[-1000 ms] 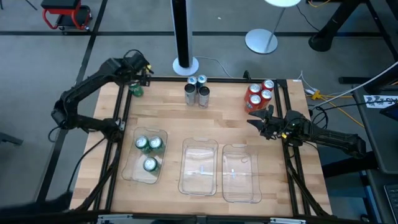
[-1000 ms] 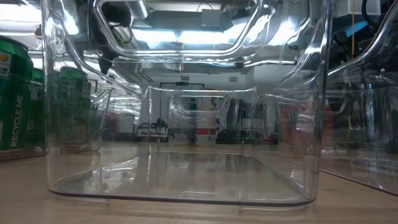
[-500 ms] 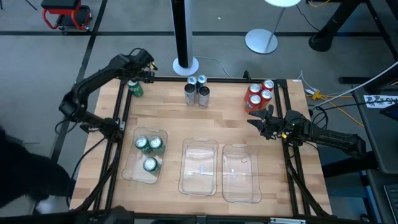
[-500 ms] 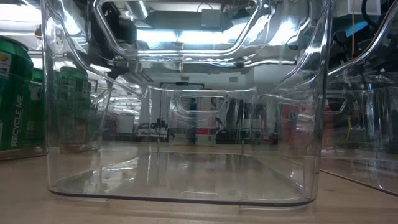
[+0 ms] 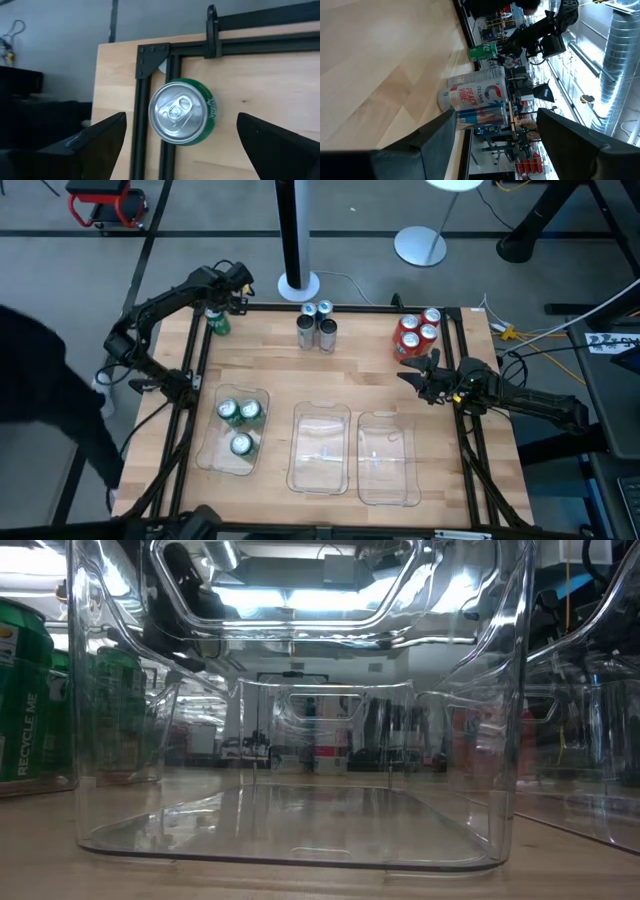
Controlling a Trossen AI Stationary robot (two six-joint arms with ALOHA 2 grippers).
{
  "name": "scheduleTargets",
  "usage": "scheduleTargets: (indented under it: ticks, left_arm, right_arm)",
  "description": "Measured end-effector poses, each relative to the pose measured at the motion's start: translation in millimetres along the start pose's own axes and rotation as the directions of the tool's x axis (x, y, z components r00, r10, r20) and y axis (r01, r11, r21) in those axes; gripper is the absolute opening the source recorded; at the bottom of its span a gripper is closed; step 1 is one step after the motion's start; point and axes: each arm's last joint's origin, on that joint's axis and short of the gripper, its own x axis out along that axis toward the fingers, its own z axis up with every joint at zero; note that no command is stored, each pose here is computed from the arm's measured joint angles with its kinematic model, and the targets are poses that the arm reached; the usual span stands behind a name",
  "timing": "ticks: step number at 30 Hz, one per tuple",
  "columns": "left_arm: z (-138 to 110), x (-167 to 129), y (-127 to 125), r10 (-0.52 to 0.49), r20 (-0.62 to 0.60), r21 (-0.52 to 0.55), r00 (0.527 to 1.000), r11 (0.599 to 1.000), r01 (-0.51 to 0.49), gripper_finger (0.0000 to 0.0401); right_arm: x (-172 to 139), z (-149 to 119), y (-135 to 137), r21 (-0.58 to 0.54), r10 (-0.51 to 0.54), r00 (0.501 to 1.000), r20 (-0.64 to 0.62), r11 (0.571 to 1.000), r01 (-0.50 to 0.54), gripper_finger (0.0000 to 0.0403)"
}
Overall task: Sort soda cans
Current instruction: Put the green soda can into the left transparent bin
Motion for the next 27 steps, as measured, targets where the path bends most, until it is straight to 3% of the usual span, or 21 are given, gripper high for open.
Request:
scheduleTargets:
  ticks: [7,27]
  left_arm:
    - [0,13,-10,0.072,-0.031,0.037,0.997,0.997,-0.071,0.0365]
    - [4,49,-28,0.147,-0.120,0.098,0.982,0.986,-0.136,0.0365]
  right_arm:
    - [0,0,1,0.001,0.003,1.000,-0.001,1.000,-0.003,0.0278]
    - [0,0,1,0.001,0.005,1.000,-0.001,1.000,-0.005,0.0278]
